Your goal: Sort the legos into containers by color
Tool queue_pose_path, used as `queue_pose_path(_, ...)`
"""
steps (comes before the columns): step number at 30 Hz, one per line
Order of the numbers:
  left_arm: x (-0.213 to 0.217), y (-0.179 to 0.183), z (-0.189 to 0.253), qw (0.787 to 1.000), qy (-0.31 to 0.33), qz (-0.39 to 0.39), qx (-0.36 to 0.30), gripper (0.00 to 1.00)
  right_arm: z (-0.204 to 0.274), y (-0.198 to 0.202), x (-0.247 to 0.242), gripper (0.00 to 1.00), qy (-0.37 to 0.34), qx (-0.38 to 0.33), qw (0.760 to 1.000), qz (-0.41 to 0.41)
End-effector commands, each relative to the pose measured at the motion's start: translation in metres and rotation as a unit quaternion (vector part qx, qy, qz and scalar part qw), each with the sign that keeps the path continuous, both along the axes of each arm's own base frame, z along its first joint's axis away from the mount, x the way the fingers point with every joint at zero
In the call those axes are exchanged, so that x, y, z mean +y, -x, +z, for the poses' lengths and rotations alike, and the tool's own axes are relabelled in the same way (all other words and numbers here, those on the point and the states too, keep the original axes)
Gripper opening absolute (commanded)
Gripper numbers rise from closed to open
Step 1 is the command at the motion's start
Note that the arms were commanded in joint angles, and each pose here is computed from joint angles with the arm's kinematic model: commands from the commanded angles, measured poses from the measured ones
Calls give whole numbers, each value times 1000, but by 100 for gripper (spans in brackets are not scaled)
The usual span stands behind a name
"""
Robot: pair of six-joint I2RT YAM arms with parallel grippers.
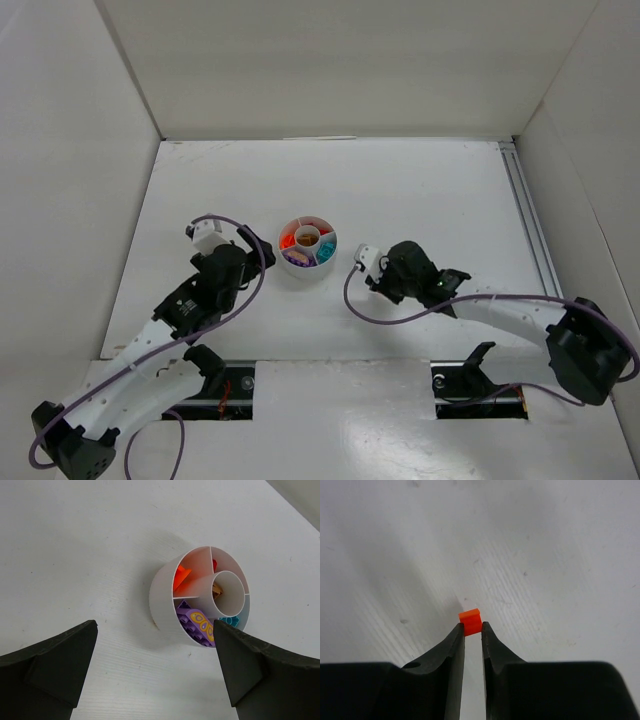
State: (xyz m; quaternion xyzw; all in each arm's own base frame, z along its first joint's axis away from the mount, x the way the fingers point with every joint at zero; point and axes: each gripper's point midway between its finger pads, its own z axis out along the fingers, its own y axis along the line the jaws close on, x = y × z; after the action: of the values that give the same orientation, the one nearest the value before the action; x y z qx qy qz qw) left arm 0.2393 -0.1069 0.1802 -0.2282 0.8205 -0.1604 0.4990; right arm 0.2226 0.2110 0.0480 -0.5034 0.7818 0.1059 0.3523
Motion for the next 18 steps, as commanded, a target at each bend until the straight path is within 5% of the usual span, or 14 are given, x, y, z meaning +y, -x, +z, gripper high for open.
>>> queue_pose_path(1,8,1,8,999,15,24,-17,100,79,-14,46,5,-101,-77,989,71)
queue_pose_path(10,20,6,5,998,30,53,-30,100,183,-50,116,5,-153,-175,959,161)
queue_pose_path(18,21,6,-7,998,23,63,-13,100,189,-92,197,5,-135,-176,951,215)
